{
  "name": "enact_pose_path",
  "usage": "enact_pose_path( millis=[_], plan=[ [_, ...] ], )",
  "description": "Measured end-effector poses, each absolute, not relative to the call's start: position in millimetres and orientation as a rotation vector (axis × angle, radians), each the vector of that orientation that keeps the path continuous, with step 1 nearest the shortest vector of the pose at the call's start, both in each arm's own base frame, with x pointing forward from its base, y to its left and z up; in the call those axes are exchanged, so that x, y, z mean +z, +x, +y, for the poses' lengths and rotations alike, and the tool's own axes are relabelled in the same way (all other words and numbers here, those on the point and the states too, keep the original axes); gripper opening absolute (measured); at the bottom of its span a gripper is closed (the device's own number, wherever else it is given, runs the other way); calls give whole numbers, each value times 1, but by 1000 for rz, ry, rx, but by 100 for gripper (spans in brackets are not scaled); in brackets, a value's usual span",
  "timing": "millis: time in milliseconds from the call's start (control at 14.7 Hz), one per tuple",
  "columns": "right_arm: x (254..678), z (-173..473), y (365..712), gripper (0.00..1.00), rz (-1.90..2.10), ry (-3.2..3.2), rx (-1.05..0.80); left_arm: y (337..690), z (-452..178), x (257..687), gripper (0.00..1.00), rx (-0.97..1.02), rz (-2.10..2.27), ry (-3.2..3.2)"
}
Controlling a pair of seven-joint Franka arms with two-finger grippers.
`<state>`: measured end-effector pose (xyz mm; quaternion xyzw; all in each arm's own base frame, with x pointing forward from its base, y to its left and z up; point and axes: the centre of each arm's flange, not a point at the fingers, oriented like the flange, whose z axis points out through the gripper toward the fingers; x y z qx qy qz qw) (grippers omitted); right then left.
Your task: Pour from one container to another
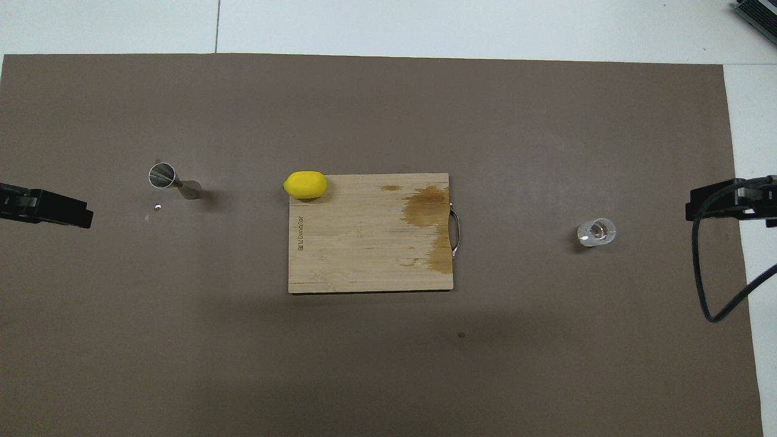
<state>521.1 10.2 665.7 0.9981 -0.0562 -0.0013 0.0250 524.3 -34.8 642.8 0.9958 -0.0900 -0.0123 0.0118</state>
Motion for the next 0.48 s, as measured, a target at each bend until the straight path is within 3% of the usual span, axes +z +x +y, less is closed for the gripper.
enact_pose_path(
  millis=[475],
  plan=[
    [666, 10, 521, 100, -174, 3087, -4, 524, -32, 643, 100, -38, -305, 3103]
  ],
)
